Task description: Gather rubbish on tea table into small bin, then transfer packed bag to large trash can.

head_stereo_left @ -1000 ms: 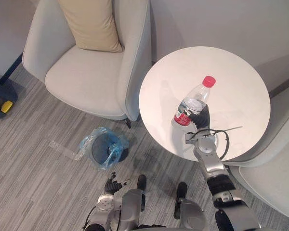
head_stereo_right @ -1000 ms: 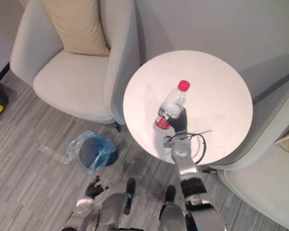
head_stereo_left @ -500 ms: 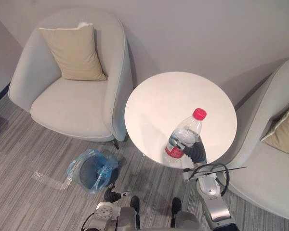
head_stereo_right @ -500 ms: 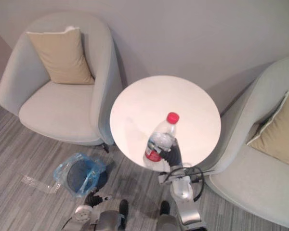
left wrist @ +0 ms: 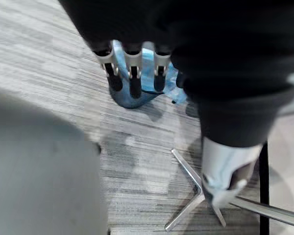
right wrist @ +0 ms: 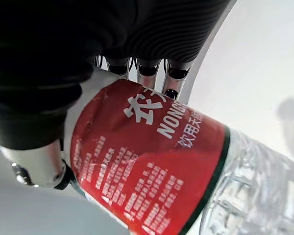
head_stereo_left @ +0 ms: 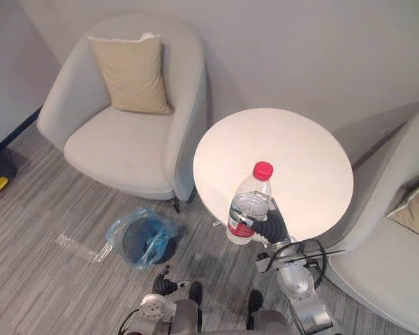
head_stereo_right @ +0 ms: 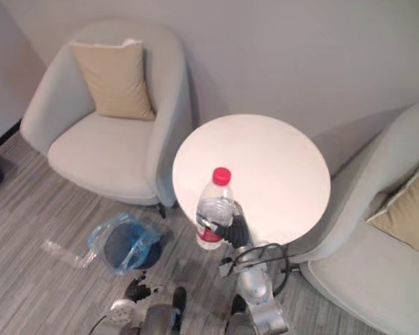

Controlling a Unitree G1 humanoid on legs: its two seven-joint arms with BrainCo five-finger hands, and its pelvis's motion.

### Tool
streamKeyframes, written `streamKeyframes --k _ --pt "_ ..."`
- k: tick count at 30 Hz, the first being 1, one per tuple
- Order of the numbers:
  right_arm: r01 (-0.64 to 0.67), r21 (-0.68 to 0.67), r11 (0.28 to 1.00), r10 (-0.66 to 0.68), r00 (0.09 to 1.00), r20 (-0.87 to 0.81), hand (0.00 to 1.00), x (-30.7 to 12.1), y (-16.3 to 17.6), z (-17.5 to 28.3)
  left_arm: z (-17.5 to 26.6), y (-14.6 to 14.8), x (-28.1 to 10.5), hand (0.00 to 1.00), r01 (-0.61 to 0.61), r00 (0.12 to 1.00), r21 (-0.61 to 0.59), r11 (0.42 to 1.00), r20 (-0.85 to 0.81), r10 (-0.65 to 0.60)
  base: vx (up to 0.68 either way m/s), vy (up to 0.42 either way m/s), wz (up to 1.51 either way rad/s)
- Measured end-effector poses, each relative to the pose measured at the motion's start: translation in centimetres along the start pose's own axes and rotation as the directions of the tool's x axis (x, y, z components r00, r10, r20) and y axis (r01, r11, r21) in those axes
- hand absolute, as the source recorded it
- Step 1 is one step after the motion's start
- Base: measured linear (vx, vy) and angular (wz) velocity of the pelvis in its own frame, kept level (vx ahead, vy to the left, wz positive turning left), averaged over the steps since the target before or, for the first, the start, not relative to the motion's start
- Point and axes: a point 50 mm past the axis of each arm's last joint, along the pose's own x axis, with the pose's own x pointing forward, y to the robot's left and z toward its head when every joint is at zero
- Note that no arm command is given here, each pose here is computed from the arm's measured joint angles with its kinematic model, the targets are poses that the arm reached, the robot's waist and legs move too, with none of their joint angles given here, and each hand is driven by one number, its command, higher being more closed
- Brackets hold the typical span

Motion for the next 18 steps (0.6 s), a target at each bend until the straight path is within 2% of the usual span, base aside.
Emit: streamKeyframes --k 2,4,7,10,11,13,18 --pt "0.049 -0.007 0.999 -0.049 0.999 -0.008 1.0 0.2 -0.8 -0.2 0.3 -0.4 0.0 0.0 0.015 1.0 0.025 1.0 0.015 -0.015 -0.14 -0.039 1.12" --pt "0.094 -0.02 0.995 -0.094 0.995 -0.033 1.0 -0.3 -1.5 -0.7 -0.2 -2.1 -0.4 0.0 0.057 0.998 0.021 0.998 -0.004 -0.057 -0.07 -0.002 1.14" --pt "0.134 -0.024 0.991 -0.135 0.989 -0.062 1.0 -0.3 -1.8 -1.3 -0.2 -4.8 -1.0 0.0 0.16 0.987 0.087 0.983 0.003 -0.16 -0.05 0.222 1.09" --pt "0.078 0.01 0.997 -0.075 0.982 -0.171 1.0 -0.6 0.4 -3.3 -0.2 -3.6 -0.8 0.0 0.129 0.991 0.107 0.986 0.019 -0.131 -0.11 0.15 0.3" --pt "0.022 0.035 0.999 -0.015 0.98 -0.2 1.0 -0.9 1.8 -3.6 -0.3 -3.5 -0.9 0.0 0.123 0.992 0.104 0.987 0.014 -0.125 -0.09 0.107 -0.03" --pt "-0.027 0.061 0.998 0.039 0.978 -0.205 1.0 -1.1 3.2 -3.6 -0.8 -3.2 -1.0 0.0 0.11 0.994 0.091 0.99 -0.001 -0.111 -0.1 0.119 -0.11" --pt "-0.057 0.059 0.997 0.069 0.971 -0.227 1.0 -1.4 3.5 -4.1 -1.1 -2.3 -0.9 0.0 0.079 0.997 0.07 0.994 -0.013 -0.078 -0.03 0.075 0.29"
